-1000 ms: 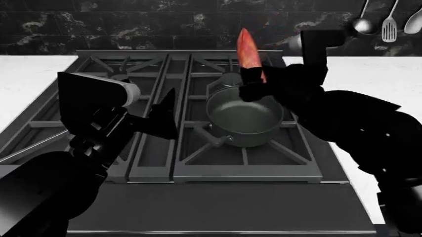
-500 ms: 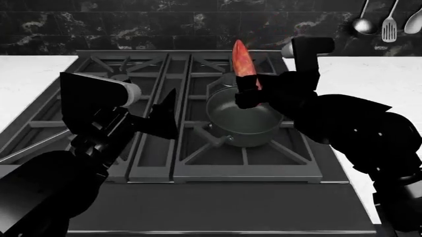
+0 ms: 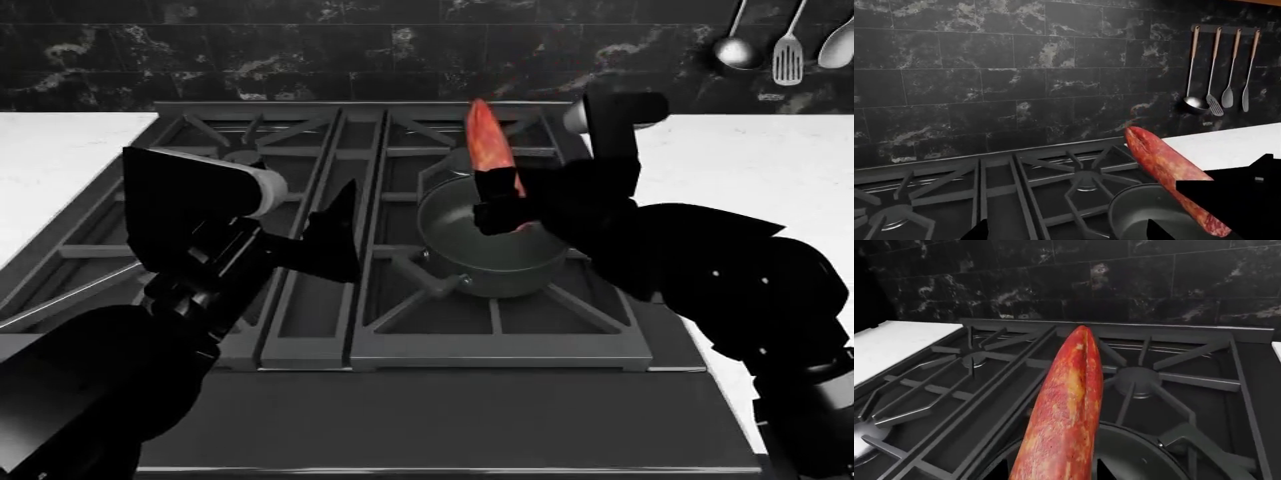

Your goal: Frozen meat rests on a plate on the counter. Retrieve the meat and place it in a pot on a burner. Then turn the burner on.

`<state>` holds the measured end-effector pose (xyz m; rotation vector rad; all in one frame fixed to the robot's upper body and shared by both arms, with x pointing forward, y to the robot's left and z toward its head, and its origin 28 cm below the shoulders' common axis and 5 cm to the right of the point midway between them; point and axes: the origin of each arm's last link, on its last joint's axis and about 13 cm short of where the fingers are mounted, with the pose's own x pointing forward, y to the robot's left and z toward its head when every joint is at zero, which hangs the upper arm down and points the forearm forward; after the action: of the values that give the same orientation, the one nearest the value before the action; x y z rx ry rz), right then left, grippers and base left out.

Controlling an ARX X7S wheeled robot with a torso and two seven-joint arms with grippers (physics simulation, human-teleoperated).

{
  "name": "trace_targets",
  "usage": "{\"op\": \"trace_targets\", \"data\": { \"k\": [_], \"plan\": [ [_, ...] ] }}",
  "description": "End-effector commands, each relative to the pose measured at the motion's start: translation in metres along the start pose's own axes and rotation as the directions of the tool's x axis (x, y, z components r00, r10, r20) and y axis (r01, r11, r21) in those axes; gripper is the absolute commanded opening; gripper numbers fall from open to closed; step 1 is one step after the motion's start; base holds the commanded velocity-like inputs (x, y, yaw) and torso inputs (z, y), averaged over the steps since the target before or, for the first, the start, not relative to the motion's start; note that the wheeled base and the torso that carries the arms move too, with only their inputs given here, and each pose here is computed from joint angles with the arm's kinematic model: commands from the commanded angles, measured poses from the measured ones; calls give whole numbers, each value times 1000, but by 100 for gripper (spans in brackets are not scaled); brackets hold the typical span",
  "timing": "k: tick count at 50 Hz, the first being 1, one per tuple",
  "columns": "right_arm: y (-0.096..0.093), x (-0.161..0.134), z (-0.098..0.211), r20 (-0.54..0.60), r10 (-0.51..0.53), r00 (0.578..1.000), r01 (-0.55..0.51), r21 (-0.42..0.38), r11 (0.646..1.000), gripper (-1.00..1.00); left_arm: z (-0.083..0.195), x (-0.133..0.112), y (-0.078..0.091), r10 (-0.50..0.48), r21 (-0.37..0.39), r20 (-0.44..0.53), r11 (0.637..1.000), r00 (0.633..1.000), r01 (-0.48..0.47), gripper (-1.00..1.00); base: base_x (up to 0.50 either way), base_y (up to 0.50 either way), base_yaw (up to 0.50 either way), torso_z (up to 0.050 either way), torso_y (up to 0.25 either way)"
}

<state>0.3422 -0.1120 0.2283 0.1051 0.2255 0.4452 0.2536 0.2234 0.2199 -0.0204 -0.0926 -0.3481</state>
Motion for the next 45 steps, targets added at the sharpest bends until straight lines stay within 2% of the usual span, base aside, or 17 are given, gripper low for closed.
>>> {"op": "trace_targets", "data": {
  "k": [1,41,42,45],
  "plan": [
    [0,-4,-3,4,-6,1000,6,-2,1000,-100,0,0,0,1,1,0,1000,1000,-1,100,0,0,0,0,0],
    [3,-11,-7,-14,-11,1000,12,4,1000,-100,-3,2,0,1,-11,-18,1000,1000,-1,100,0,0,0,0,0],
    [3,-11,-6,-14,-11,1000,11,4,1000,100,-3,2,0,1,-11,-17,1000,1000,-1,100,0,0,0,0,0],
    [3,-11,-6,-11,-11,1000,11,4,1000,100,-2,2,0,0,-11,-16,1000,1000,0,100,0,0,0,0,0]
  ]
}}
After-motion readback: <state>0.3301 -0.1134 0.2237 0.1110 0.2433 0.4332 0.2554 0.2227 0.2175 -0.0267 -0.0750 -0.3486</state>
